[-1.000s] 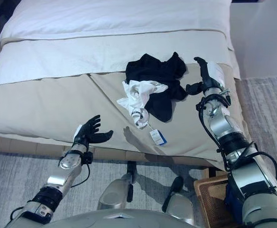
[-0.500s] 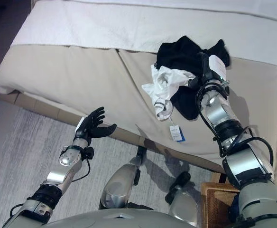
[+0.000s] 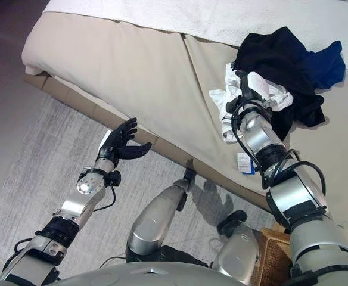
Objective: Pick up the clothes from the bed and place them into the basket
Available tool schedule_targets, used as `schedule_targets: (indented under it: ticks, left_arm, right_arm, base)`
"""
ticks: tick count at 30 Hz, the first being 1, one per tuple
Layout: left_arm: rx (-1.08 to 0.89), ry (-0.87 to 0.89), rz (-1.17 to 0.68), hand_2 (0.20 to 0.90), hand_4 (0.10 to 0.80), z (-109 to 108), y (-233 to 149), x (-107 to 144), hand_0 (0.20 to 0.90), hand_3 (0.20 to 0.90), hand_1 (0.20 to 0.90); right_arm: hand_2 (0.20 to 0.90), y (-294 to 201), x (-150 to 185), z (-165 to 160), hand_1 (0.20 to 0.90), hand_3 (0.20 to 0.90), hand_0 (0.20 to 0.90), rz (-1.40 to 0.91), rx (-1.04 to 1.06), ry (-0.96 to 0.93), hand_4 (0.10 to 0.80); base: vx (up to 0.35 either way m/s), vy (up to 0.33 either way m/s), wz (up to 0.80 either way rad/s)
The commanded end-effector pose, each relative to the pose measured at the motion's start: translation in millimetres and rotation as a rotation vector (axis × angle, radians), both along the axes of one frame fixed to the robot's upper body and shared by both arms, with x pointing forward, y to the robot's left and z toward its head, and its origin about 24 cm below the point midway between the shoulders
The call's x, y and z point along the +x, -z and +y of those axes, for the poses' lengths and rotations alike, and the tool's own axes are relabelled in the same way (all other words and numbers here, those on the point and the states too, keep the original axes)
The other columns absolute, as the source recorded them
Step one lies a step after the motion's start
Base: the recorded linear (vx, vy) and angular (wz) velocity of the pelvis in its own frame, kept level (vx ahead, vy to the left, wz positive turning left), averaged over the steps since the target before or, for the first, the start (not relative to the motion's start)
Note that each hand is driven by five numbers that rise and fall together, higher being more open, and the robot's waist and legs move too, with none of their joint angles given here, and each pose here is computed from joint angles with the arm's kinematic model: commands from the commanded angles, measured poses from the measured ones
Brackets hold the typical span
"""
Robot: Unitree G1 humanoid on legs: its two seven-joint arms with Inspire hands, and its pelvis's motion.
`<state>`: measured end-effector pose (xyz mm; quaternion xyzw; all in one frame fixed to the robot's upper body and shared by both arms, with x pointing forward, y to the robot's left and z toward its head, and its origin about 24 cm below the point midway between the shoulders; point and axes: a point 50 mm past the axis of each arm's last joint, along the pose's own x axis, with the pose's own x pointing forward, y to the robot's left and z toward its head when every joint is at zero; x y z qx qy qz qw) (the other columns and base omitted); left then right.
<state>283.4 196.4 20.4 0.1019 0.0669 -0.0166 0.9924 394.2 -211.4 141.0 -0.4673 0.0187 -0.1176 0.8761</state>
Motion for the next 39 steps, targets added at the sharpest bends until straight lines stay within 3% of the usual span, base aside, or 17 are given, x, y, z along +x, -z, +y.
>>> schedule_targets:
  ticks: [1, 9, 18, 22, 24, 25, 26, 32, 39]
  left_arm:
    - [-0.045, 0.025, -0.175, 0.9, 0.8, 0, -32, -1, 0.9, 0.9, 0.9]
    - [-0.047, 0.042, -0.186, 0.9, 0.8, -6, -35, -2, 0.9, 0.9, 0.9]
    - [-0.034, 0.057, -0.206, 0.9, 0.8, -14, -40, 2, 0.9, 0.9, 0.9]
    - [-0.029, 0.062, -0.214, 0.9, 0.8, -17, -42, 3, 0.9, 0.9, 0.9]
    - [-0.03, 0.063, -0.221, 0.9, 0.8, -18, -44, 4, 0.9, 0.9, 0.9]
    - [-0.031, 0.064, -0.225, 0.9, 0.8, -19, -45, 4, 0.9, 0.9, 0.9]
    - [-0.032, 0.065, -0.226, 0.9, 0.8, -20, -46, 5, 0.9, 0.9, 0.9]
    - [-0.028, 0.061, -0.224, 0.9, 0.8, -21, -48, 6, 0.9, 0.9, 0.9]
    - [-0.025, 0.022, -0.211, 0.9, 0.8, -14, -47, 6, 0.9, 0.9, 0.9]
  right_arm:
    - [0.9, -68, 12, 18, 0.9, 0.9, 0.9, -0.223, -0.093, -0.054, 0.8]
    - [0.9, -53, 14, -4, 0.9, 0.9, 0.9, -0.096, -0.209, 0.04, 0.8]
    - [0.9, -61, 11, -52, 0.9, 0.9, 0.9, 0.216, -0.811, 0.269, 0.8]
    - [0.9, -69, 10, -56, 0.9, 0.9, 0.9, 0.289, -1.015, 0.33, 0.8]
    - [0.634, -73, 10, -56, 0.634, 0.59, 0.634, 0.278, -1.066, 0.349, 0.49]
    - [0.382, -76, 10, -55, 0.382, 0.296, 0.382, 0.242, -1.065, 0.353, 0.196]
    - [0.3, -79, 11, -55, 0.3, 0.2, 0.3, 0.219, -1.067, 0.354, 0.1]
    - [0.3, -83, 10, -56, 0.3, 0.2, 0.3, 0.06, -0.968, 0.323, 0.1]
    - [0.3, -82, 8, -46, 0.3, 0.2, 0.3, -0.166, -0.493, 0.246, 0.1]
  base:
    - [0.024, 0.041, 0.14]
    - [0.003, 0.011, 0.06]
    - [-0.023, -0.012, -0.02]
    - [-0.016, -0.024, 0.01]
    - [-0.04, -0.015, 0.0]
    - [-0.042, -0.011, -0.01]
    - [-0.033, -0.009, -0.01]
    - [-0.038, -0.015, -0.03]
    - [-0.017, 0.0, -0.17]
